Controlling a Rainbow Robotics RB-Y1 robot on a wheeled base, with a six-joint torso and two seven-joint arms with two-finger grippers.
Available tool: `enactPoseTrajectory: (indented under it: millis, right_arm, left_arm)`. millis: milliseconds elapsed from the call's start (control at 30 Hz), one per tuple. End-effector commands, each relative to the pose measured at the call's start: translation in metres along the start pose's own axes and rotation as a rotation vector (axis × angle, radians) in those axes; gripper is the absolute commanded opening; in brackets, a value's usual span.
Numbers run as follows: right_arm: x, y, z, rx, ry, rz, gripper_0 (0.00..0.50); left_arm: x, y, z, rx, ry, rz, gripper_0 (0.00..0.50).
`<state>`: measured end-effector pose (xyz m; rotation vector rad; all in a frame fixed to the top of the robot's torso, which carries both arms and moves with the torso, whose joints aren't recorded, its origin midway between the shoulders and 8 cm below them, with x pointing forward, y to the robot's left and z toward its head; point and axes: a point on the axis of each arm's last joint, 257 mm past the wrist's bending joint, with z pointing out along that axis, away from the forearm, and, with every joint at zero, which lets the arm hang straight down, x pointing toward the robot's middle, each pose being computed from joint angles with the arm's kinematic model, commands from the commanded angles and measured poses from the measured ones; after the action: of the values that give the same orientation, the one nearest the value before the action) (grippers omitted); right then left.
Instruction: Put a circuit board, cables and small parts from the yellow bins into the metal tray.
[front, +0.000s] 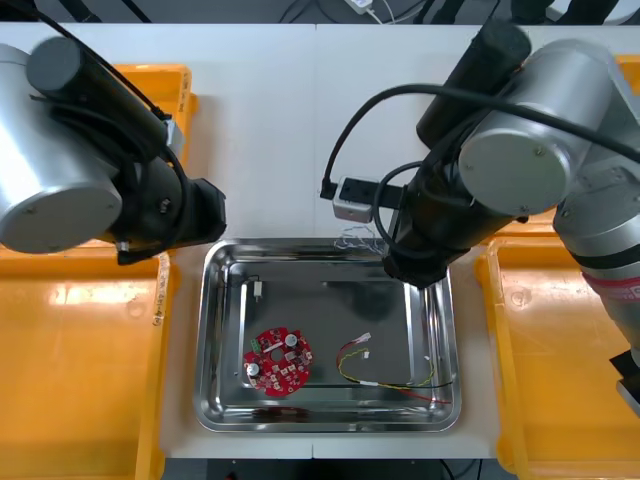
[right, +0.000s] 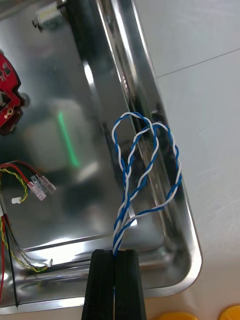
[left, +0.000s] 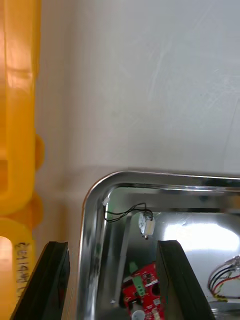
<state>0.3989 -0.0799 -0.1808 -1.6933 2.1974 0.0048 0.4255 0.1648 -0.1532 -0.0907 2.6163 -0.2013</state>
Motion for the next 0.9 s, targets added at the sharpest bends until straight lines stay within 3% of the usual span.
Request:
enactPoseTrajectory:
  millis: [33, 167, 367, 567, 767, 900]
  right_arm:
    - [-0.002, 0.025, 0.017, -0.011, 0.016, -0.054, 0.0]
    - [-0.003, 0.035, 0.031, -0.015, 0.016, -0.072, 0.0]
    - [-0.015, 0.04, 0.046, 0.03, 0.007, -0.088, 0.0]
    - [-0.015, 0.04, 0.053, 0.041, 0.009, -0.087, 0.0]
    - [-0.012, 0.033, 0.062, 0.069, 0.016, -0.085, 0.0]
    - [-0.012, 0.027, 0.066, 0.082, 0.017, -0.083, 0.0]
  left_arm:
    - [-0.039, 0.02, -0.029, -0.017, -0.063, 0.095, 0.5]
    - [-0.052, 0.034, -0.033, -0.03, -0.063, 0.123, 0.5]
    - [-0.073, 0.065, -0.032, -0.07, -0.047, 0.164, 0.5]
    - [-0.09, 0.096, -0.026, -0.108, -0.03, 0.188, 0.5]
    - [-0.106, 0.125, -0.015, -0.151, -0.035, 0.223, 0.5]
    - [-0.118, 0.139, -0.007, -0.159, -0.052, 0.241, 0.5]
